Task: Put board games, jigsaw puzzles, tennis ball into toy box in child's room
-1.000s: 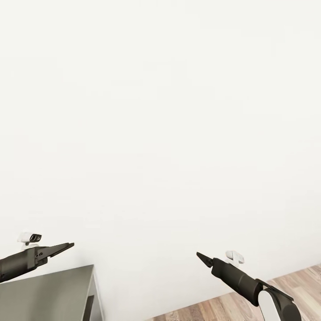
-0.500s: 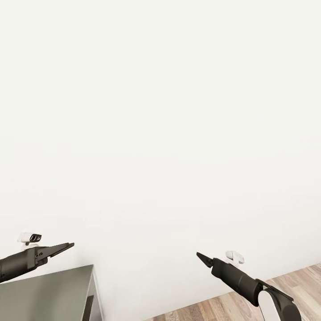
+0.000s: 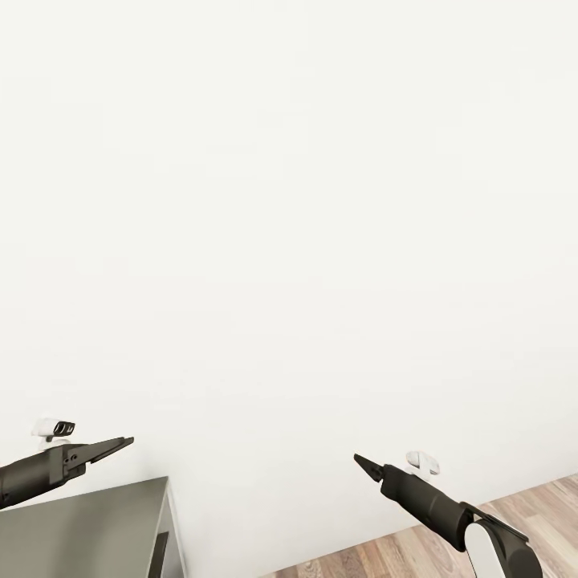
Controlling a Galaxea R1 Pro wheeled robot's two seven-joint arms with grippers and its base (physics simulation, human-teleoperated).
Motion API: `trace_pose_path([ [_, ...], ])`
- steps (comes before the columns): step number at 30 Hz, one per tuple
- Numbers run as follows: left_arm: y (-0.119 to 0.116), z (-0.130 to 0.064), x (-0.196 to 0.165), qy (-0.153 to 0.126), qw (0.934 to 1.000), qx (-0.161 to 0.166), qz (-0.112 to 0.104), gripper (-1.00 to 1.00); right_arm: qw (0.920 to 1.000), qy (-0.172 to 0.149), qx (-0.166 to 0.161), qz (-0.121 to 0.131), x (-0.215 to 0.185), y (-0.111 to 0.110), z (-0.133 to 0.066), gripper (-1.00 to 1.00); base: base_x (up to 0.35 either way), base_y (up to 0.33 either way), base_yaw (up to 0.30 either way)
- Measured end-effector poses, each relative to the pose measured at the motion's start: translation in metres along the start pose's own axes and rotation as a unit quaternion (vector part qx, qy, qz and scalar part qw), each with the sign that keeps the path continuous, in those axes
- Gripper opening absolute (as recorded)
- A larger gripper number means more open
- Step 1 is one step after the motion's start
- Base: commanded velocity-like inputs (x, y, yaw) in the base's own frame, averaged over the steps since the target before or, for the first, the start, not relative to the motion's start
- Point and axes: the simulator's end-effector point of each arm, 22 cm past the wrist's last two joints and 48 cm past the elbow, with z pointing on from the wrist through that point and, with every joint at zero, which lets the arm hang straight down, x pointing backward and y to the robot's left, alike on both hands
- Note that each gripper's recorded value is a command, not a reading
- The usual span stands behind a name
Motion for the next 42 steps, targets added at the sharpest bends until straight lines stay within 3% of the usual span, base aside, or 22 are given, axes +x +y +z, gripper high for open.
trace_pose_path([
  [15,0.0,0.0,0.0,0.0,1.0,0.0,0.0,1.0,1.0,0.0,0.0,0.0,0.0001,0.0,-0.0001,1.0,0.0,0.0,-0.036],
  [42,0.0001,0.0001,-0.0001,0.0,1.0,0.0,0.0,1.0,1.0,0.001,0.0,0.001,0.0005,-0.0004,0.0,1.0,-0.069,0.0,-0.26],
])
